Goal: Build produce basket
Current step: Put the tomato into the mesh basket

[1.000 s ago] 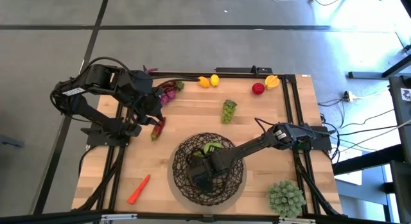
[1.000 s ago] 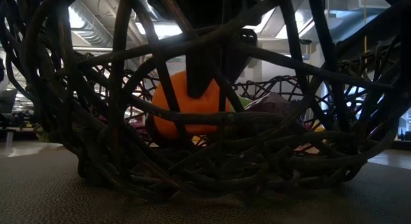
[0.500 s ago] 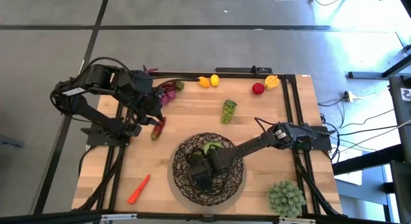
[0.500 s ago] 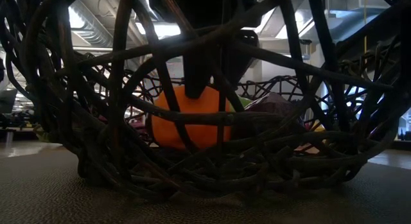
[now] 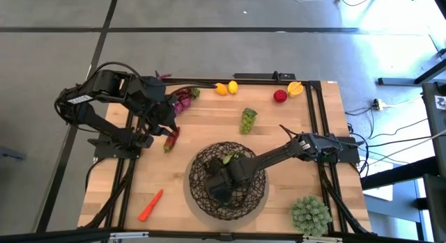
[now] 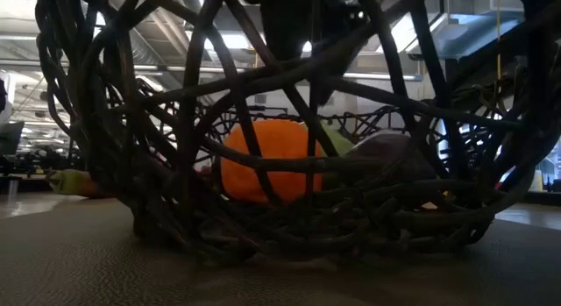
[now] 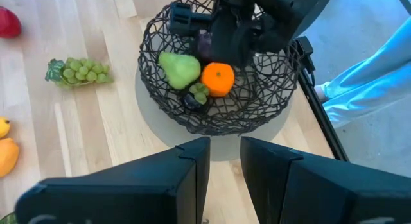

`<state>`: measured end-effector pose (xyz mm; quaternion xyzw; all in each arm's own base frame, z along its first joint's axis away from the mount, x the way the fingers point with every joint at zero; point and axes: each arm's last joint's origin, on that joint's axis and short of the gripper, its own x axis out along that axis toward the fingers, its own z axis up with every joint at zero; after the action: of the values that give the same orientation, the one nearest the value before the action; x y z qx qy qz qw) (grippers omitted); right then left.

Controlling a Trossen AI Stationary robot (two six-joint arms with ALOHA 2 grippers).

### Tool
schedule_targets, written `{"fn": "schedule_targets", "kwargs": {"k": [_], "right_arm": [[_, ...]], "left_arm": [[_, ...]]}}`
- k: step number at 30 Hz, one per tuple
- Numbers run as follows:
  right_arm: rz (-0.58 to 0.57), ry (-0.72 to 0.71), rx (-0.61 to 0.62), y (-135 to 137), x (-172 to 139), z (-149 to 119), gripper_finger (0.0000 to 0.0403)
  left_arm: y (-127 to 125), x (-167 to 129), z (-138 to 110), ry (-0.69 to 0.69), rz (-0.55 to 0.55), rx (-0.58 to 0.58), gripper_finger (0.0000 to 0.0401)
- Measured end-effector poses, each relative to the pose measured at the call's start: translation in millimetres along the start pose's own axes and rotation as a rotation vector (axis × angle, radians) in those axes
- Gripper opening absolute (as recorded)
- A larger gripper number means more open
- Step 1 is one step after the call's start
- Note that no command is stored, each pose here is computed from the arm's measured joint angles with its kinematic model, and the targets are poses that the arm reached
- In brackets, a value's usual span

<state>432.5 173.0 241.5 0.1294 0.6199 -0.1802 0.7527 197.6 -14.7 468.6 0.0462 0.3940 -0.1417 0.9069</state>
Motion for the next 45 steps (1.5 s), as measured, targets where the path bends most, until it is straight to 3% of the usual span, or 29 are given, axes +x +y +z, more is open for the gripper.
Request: {"fn": "schedule_targets", "kwargs": {"k": [15,25,30,37,45], "right_arm": [[0.024,-0.059,0.064,-2,-27,0,0.0374],[-0.079,-0.202,0.039,-26,-69,-5,0.0349],[-0.155,-0.221,0.034,-43,-82,-5,0.0348],[-0.137,-0.198,0.132,-75,-84,20,0.0348],[-0.115,-0.104,0.195,-139,-72,64,0.0348]], "left_arm": [[0,0,0,-0.002,0.0,0.001,0.0076],[0,0,1,-0.01,0.002,0.002,0.0076],[0,0,1,-0.014,0.002,0.003,0.0076],[0,0,1,-0.014,0.002,0.003,0.0076],[0,0,1,-0.014,0.002,0.003,0.0076]]}}
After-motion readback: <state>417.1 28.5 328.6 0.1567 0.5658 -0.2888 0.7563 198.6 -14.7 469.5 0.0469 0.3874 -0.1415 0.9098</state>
